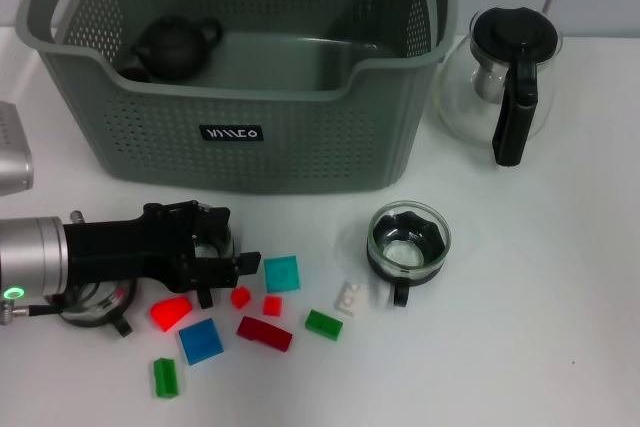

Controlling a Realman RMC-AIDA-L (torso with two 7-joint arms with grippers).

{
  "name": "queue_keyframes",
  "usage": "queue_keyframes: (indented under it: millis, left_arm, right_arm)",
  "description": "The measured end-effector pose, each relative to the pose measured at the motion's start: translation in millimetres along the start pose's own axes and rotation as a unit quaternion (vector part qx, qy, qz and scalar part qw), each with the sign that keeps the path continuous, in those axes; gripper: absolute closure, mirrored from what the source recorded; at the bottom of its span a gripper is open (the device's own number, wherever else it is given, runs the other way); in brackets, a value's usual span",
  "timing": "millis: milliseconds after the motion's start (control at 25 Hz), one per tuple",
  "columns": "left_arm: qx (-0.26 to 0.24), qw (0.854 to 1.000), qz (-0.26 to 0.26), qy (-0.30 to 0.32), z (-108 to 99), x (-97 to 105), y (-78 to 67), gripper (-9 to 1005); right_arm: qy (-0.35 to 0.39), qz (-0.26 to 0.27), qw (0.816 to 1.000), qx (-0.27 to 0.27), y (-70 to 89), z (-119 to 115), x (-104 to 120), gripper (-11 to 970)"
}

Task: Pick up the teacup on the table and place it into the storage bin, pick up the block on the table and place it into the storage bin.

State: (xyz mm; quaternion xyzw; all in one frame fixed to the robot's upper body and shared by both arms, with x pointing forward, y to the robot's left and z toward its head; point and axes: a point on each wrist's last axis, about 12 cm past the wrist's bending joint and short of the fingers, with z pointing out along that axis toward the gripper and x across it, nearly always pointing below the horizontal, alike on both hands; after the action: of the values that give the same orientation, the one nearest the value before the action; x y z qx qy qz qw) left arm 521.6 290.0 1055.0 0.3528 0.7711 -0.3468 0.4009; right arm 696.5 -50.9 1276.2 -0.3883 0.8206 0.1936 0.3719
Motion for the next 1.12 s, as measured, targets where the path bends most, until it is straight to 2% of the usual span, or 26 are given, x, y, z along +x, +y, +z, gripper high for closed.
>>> queue_keyframes:
  millis: [480,1120]
  left_arm:
    - [-0.003,1.000,-0.007,0.003,2,3,-0.5,158]
    - [-0.006,1.000,-0.010,0.007,7,6,-1.1,158]
  right_arm:
    - [0.013,0.032,0.999,0.022,-1.4,33,27,905]
    - [0.031,0.031,0.998,0.048,-0.3,52,52,905]
